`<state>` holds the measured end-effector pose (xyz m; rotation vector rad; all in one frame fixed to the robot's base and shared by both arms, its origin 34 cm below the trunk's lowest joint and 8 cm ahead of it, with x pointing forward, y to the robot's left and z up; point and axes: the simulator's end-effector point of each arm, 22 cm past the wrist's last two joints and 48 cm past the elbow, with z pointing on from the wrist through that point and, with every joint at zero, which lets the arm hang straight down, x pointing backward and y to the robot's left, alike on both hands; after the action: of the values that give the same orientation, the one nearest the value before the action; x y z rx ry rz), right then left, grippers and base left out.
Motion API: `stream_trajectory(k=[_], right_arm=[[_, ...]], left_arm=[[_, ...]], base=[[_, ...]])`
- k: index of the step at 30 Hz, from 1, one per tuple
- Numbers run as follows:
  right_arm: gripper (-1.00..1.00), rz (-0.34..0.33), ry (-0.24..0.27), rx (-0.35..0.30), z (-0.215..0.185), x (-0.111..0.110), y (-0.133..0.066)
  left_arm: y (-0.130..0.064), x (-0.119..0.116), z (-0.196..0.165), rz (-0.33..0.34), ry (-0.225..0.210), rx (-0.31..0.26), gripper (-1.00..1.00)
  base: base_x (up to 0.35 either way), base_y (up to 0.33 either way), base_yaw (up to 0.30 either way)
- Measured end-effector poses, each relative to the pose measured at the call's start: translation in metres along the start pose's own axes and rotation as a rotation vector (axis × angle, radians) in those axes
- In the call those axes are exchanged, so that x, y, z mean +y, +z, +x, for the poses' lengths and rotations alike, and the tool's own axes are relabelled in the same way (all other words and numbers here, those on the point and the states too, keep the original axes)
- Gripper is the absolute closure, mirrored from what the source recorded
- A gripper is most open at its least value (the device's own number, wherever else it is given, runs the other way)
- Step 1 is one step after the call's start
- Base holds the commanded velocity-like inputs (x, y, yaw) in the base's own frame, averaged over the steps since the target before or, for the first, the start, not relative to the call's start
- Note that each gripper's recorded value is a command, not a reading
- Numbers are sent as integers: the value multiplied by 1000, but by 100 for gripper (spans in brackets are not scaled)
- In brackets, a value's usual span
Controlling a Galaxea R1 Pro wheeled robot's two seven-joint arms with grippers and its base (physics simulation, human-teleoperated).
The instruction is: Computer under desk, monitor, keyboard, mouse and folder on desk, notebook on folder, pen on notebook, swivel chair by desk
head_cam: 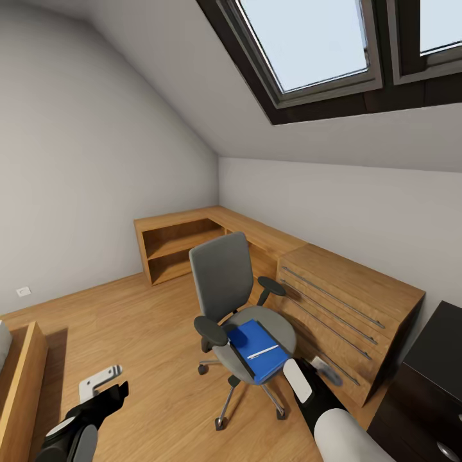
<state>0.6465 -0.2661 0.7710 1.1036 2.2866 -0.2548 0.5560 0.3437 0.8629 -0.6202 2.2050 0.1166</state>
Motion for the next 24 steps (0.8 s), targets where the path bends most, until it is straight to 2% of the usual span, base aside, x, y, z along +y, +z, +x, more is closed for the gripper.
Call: stream_trajectory(k=[3,7,13,24], right_arm=[[-100,66,41,-35,-8,-15,-1],[-100,86,56,-47,-10,-19,-1],[-100,89,59,-50,-11,-20,-1],[-100,87,60,-51,-11,-19,-1]], left_arm=[[1,5,-1,-10,-8,-1,-100],[1,12,-2,-22,-18,-2,-100],[1,18,-3,-32,-27,-3,-100],[1,20,-3,-35,-30,-5,-100]], base=[[0,0,0],[0,0,27],[0,0,190],[0,0,270]])
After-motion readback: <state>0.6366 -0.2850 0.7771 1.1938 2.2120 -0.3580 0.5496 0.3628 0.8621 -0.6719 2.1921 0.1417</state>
